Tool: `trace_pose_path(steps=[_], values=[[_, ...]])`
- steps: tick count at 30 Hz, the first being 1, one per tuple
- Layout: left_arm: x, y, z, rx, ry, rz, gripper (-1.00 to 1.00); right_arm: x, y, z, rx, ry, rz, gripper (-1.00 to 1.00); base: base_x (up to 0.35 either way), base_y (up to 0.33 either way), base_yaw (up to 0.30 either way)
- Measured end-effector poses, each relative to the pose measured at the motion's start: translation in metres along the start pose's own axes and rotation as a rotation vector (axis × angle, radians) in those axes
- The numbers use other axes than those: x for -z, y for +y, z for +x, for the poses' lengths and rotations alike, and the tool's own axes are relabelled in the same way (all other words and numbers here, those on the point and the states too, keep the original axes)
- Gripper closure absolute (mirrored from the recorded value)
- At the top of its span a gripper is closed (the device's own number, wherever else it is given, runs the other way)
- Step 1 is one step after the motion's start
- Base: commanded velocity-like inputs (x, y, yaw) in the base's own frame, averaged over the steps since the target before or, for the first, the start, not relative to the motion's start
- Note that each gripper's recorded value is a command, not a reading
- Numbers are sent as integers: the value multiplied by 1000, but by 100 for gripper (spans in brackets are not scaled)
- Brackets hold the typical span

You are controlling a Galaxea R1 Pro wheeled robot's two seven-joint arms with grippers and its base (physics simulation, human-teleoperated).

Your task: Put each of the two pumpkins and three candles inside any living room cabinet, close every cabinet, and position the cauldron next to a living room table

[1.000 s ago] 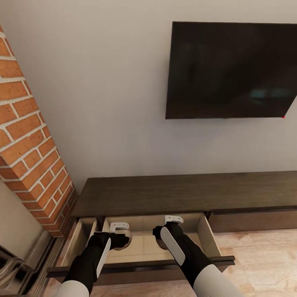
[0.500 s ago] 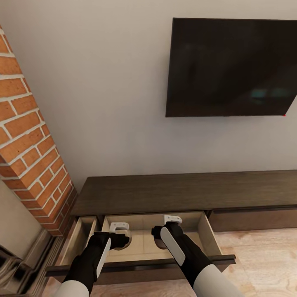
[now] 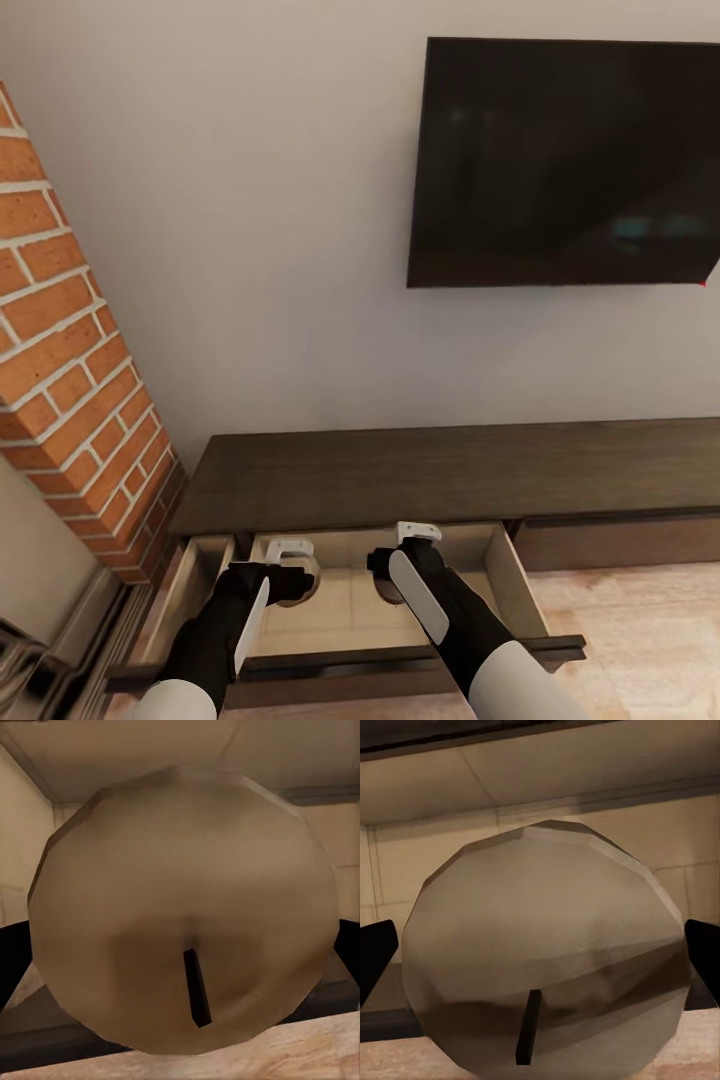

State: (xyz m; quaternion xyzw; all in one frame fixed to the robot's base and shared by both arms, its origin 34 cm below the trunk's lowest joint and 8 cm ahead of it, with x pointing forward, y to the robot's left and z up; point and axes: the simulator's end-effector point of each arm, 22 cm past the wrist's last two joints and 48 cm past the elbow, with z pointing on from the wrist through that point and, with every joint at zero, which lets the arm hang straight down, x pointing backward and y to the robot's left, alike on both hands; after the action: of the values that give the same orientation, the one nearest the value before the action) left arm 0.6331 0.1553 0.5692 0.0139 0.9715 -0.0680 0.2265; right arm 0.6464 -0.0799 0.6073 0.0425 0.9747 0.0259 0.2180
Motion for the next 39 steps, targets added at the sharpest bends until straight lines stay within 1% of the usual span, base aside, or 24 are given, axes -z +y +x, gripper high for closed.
trace_pose_path(steps=[9,29,35,39], values=[[0,0,0,1,0,1,100,0,0,0,1,1,0,100,57,0,0],[-33,3,23,-6,3,-1,100,-32,-3,20,3,2,0,100,0,0,0],[-43,-3,29,-35,2,7,100,-42,-4,26,2,1,0,100,0,0,0],[-50,-3,28,-42,-27,7,100,-49,-4,30,2,1,0,100,0,0,0]])
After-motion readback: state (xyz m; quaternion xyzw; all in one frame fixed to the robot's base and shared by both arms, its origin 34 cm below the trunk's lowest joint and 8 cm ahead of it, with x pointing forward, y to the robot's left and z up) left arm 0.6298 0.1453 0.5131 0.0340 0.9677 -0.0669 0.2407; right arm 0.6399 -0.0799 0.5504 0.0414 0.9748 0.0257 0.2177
